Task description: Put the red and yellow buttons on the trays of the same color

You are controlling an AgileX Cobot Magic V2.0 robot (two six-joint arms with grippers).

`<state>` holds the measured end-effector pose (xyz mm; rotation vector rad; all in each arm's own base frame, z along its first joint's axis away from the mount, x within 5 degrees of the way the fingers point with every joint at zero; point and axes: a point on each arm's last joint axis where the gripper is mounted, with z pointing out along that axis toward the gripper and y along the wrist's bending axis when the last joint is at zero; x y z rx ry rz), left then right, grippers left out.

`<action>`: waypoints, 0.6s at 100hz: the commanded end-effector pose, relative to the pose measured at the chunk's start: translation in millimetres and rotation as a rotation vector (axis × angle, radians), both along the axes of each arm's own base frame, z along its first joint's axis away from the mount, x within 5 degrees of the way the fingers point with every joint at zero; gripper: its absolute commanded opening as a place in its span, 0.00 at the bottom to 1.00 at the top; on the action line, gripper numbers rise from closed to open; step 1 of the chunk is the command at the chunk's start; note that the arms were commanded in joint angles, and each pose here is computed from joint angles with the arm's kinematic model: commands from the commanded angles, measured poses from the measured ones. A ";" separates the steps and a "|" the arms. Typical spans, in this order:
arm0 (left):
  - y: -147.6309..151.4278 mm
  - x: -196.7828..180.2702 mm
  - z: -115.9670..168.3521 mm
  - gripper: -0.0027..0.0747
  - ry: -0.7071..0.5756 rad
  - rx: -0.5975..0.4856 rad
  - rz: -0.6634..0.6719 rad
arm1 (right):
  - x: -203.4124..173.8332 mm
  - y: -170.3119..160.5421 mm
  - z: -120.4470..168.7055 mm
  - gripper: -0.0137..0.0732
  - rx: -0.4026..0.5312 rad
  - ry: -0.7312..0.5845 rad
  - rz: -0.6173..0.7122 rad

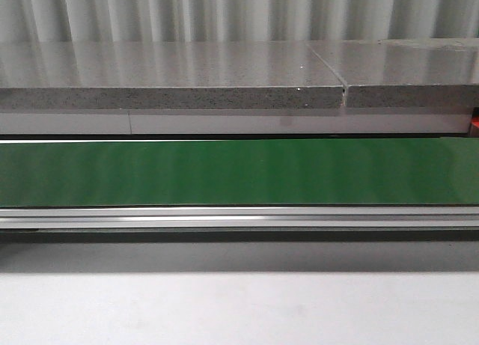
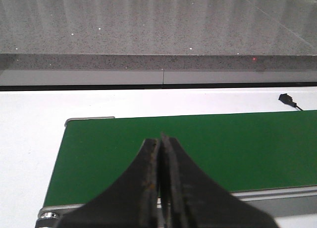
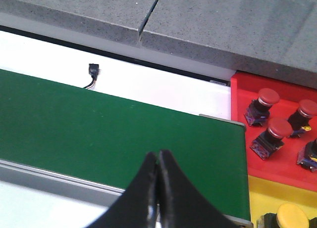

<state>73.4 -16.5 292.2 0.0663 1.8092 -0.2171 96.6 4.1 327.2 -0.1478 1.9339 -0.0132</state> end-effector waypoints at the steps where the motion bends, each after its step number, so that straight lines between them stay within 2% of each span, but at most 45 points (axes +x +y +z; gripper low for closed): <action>1: 1.0 1.4 14.4 0.01 -0.082 -0.026 0.015 | 1.1 -1.3 13.4 0.08 -0.004 -0.086 -0.016; 60: 1.0 1.4 14.4 0.01 -0.082 -0.026 0.015 | 4.6 -3.8 7.3 0.08 -0.002 -0.118 -0.041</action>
